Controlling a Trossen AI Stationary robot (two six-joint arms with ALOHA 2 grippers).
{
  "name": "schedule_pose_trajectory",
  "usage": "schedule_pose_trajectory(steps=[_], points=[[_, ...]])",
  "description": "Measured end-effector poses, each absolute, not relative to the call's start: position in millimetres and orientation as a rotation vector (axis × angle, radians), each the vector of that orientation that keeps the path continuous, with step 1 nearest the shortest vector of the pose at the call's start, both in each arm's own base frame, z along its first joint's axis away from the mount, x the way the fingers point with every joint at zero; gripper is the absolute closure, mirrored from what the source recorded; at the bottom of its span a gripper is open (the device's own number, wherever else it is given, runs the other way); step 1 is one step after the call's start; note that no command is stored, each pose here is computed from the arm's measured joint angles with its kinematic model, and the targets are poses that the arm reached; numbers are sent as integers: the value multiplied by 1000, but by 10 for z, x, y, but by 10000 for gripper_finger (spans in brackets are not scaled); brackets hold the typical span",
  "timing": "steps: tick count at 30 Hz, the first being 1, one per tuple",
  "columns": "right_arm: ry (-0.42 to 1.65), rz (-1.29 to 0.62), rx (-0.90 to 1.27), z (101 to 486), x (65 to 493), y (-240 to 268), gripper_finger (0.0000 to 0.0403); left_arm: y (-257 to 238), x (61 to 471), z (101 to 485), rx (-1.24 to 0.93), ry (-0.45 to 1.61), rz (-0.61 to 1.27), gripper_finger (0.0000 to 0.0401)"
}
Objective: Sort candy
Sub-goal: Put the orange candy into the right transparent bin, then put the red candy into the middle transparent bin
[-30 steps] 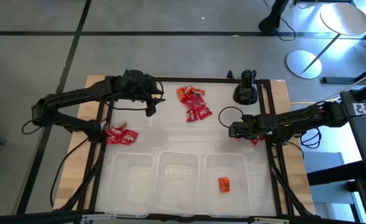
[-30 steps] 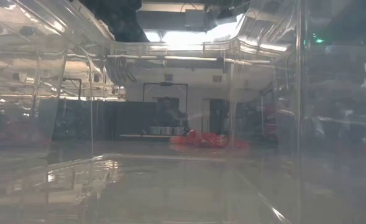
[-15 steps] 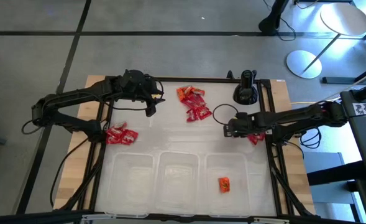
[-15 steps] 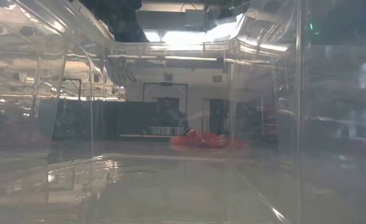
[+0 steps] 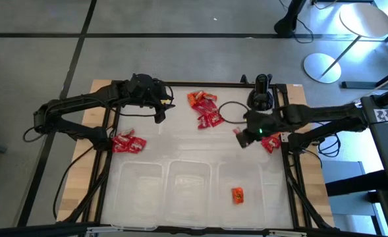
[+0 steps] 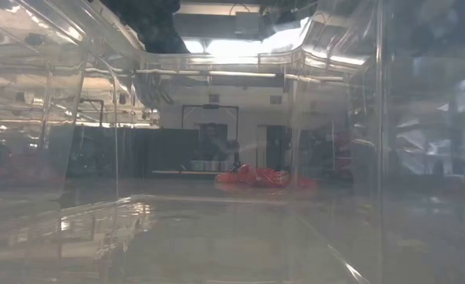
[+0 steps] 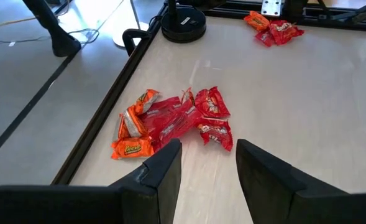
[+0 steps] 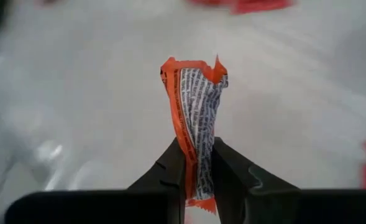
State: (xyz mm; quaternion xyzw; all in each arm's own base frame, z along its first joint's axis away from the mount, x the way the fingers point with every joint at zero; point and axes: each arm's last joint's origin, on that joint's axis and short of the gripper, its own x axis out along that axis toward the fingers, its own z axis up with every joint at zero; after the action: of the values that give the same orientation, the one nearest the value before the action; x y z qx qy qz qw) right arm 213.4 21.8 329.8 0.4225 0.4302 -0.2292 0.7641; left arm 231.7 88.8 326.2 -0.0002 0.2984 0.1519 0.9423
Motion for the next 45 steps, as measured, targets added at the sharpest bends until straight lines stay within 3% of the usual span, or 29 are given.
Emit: schedule_pose_trajectory(steps=[4, 11, 15, 24, 31, 34, 41, 45], points=[[1026, -352, 887, 3310, 2171, 490, 348, 888, 2319, 3266, 1, 604, 310, 258], [1216, 2, 662, 2985, 2381, 1211, 348, 889, 2320, 3267, 3, 603, 310, 258], [1256, 109, 562, 2797, 2435, 1565, 348, 892, 2321, 3271, 4, 599, 311, 258], [1446, 167, 291, 2090, 2587, 1999, 347, 891, 2319, 3268, 3, 602, 310, 258], [1533, 137, 254, 1781, 2669, 2055, 344, 886, 2307, 3247, -17, 625, 313, 258], [1519, 152, 266, 1768, 2692, 2074, 321, 881, 2298, 3234, -22, 642, 311, 258], [1553, 130, 282, 1828, 2691, 2071, 221, 879, 2292, 3225, -26, 653, 311, 258], [1576, 112, 282, 2013, 2699, 2045, 193, 880, 2295, 3229, -24, 647, 311, 258]])
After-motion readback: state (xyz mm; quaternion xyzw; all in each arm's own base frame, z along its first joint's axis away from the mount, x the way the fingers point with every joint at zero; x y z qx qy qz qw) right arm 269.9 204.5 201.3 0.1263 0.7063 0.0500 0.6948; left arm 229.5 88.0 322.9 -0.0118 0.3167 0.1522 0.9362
